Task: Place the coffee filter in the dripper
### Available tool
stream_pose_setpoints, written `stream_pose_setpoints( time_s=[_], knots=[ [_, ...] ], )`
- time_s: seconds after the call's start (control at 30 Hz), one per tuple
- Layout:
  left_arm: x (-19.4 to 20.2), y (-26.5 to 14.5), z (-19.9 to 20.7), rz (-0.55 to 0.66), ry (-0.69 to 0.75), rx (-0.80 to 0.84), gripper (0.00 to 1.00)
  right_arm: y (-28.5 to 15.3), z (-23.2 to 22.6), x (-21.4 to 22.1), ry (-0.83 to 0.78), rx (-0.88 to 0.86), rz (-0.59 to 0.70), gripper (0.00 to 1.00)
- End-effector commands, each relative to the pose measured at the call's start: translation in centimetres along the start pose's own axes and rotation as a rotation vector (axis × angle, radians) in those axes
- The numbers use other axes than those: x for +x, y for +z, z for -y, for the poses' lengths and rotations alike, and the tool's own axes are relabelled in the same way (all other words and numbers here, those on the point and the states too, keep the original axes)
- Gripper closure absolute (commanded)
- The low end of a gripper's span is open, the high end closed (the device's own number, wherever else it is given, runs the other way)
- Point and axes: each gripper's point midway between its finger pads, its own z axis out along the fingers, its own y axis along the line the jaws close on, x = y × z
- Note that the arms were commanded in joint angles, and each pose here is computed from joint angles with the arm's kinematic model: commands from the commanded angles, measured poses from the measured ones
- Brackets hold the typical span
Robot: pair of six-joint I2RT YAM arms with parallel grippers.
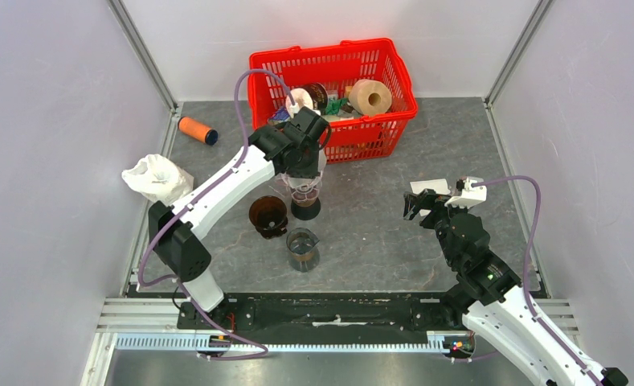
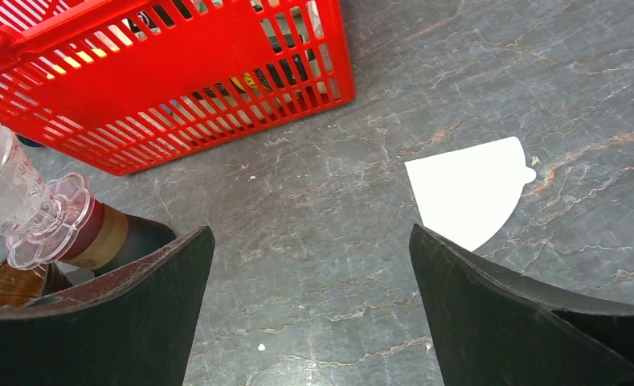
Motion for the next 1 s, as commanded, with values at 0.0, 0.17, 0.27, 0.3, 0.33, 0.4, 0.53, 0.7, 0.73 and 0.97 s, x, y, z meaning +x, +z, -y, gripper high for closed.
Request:
stream_pose_setpoints(
  time_s=[0.0, 0.17, 0.27, 0.3, 0.33, 0.4, 0.53, 0.7, 0.73, 0.97],
  knots=[
    [-0.9, -0.7, 1.9, 0.023, 0.022, 0.117, 0.83, 0.0, 0.3, -0.8, -0.005, 0.017, 0.027, 0.01],
    [-0.9, -0.2, 0.6, 0.026, 0.019, 0.040, 0.83, 0.0, 0.3, -0.8, -0.005, 0.019, 0.028, 0.01],
    [-0.5, 0.0, -0.3, 0.015, 0.017, -0.007, 0.83, 0.0, 0.3, -0.8, -0.005, 0.021, 0.028, 0.01],
    [-0.3, 0.1, -0.4, 0.011, 0.019, -0.012, 0.82, 0.0, 0.3, -0.8, -0.006, 0.021, 0.026, 0.01],
    [-0.2, 0.2, -0.6, 0.006, 0.018, -0.020, 0.81, 0.0, 0.4, -0.7, -0.006, 0.023, 0.026, 0.01],
    [0.0, 0.4, -1.1, 0.001, 0.017, -0.050, 0.80, 0.1, 0.3, -0.7, -0.008, 0.023, 0.022, 0.01],
    [0.3, 0.7, -2.0, -0.006, 0.021, -0.103, 0.81, 0.1, 0.4, -0.7, -0.012, 0.026, 0.023, 0.01],
    [0.4, 1.1, -2.4, -0.009, 0.024, -0.125, 0.81, 0.1, 0.4, -0.7, -0.010, 0.025, 0.023, 0.01],
    [0.4, 1.0, -2.2, -0.010, 0.019, -0.118, 0.81, 0.1, 0.4, -0.7, -0.009, 0.026, 0.024, 0.01],
    [0.5, 1.6, -1.8, -0.024, 0.022, -0.100, 0.82, 0.0, 0.5, -0.7, -0.010, 0.026, 0.025, 0.01]
  ],
)
